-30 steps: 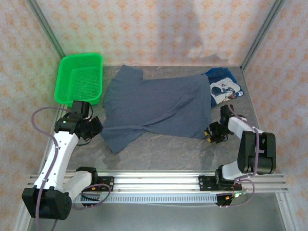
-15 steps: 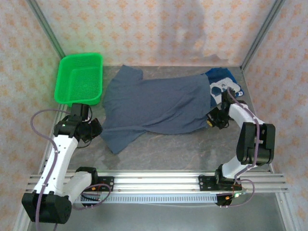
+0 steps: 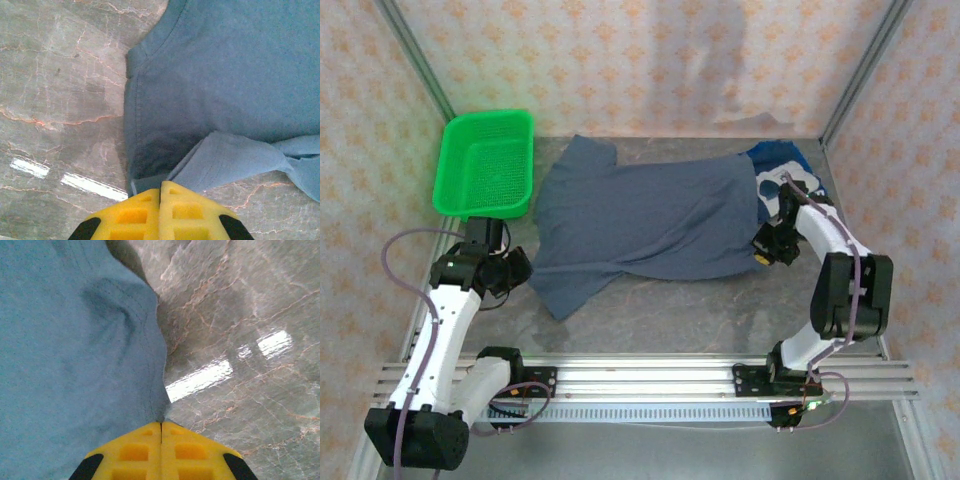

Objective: Fold and stack the t-shirts

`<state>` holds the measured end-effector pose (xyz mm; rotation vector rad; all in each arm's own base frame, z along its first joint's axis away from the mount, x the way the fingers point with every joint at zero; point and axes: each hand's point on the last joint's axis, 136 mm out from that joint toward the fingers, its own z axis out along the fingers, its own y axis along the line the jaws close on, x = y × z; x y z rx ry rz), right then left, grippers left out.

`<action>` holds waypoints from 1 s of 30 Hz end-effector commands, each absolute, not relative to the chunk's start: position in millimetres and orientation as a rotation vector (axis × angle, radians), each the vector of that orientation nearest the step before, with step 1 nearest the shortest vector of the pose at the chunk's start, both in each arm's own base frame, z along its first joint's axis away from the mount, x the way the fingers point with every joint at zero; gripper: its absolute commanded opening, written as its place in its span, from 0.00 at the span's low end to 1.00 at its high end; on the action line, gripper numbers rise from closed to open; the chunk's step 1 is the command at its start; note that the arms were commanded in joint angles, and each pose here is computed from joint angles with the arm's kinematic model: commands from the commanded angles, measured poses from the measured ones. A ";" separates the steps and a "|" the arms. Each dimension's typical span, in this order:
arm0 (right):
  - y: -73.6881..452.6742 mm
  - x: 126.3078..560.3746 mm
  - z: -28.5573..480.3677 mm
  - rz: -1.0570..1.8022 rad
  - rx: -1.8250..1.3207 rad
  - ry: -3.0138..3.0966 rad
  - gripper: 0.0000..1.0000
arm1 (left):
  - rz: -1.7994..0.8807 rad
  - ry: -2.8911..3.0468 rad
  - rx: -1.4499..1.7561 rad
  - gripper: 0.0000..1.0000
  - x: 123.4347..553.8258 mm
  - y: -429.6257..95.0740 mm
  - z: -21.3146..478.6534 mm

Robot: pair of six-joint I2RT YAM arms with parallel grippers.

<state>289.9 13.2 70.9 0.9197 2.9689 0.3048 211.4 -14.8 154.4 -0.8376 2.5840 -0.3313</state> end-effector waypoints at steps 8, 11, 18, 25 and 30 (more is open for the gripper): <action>5.5 293.8 93.5 -0.172 0.429 3.061 0.00 | -0.296 2.562 -0.820 0.00 205.7 -8.5 163.8; 20.7 297.1 98.2 -0.238 0.228 3.074 0.00 | -0.229 2.566 -0.857 0.00 199.1 -0.3 162.2; 61.2 304.1 79.8 -0.494 -0.249 3.101 0.00 | -0.191 2.584 -0.907 0.00 191.6 3.6 154.5; 111.0 321.8 59.8 -0.542 -0.524 3.031 0.00 | -0.205 2.610 -0.942 0.00 184.9 0.7 148.0; 135.9 327.1 47.7 -0.369 -0.485 3.036 0.02 | -0.216 2.625 -0.974 0.00 180.2 -1.3 140.2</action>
